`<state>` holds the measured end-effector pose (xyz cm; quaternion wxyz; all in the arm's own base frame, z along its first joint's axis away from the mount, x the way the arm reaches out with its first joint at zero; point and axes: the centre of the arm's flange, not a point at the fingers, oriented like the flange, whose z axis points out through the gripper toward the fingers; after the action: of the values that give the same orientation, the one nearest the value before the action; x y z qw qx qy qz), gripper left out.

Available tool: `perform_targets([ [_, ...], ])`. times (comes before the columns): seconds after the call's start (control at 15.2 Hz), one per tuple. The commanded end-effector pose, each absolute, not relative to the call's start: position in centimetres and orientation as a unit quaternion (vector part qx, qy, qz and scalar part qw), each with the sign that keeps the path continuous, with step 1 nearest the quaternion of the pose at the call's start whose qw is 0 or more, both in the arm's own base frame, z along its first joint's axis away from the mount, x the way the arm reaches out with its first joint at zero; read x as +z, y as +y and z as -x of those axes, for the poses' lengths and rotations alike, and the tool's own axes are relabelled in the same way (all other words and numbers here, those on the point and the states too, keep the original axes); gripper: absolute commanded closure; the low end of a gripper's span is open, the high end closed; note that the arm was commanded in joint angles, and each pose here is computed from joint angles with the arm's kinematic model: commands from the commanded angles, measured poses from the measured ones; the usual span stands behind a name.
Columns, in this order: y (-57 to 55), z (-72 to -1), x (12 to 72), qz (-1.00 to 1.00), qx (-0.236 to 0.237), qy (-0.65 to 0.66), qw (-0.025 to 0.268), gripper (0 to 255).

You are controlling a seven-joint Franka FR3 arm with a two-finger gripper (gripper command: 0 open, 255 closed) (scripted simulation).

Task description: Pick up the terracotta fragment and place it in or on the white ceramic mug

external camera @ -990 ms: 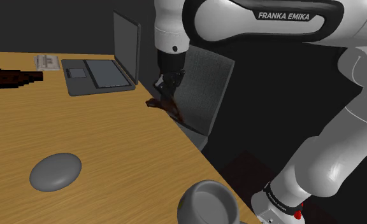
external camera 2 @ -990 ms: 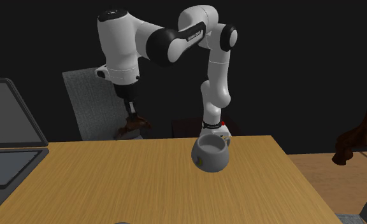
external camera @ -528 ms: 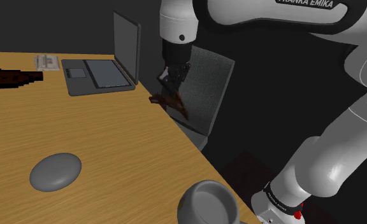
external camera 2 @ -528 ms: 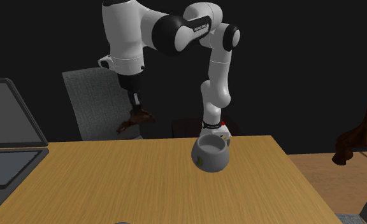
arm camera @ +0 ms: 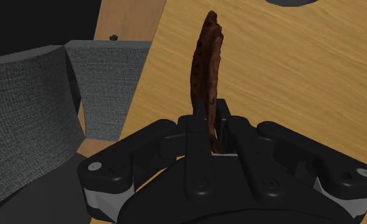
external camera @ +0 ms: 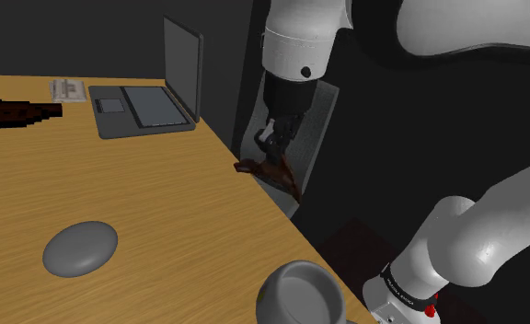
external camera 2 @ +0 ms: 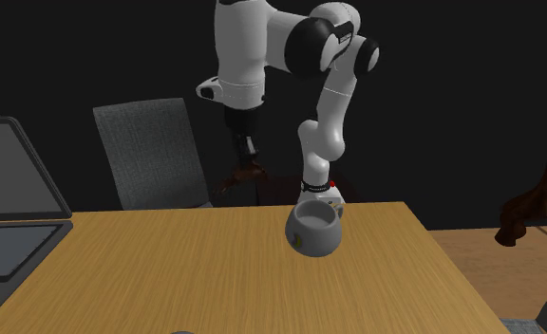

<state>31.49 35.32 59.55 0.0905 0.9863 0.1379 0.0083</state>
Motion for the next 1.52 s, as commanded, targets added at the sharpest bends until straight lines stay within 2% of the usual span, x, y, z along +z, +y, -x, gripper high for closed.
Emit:
perform_targets([
  [0.0, 35.8, -28.8, 60.0, -0.986, 0.008, 0.138, 0.091, 255],
  [0.92, 39.0, -10.6, 61.5, -0.986, 0.008, 0.138, 0.091, 255],
  [1.45, 39.0, -10.6, 57.2, -0.986, 0.008, 0.138, 0.091, 255],
])
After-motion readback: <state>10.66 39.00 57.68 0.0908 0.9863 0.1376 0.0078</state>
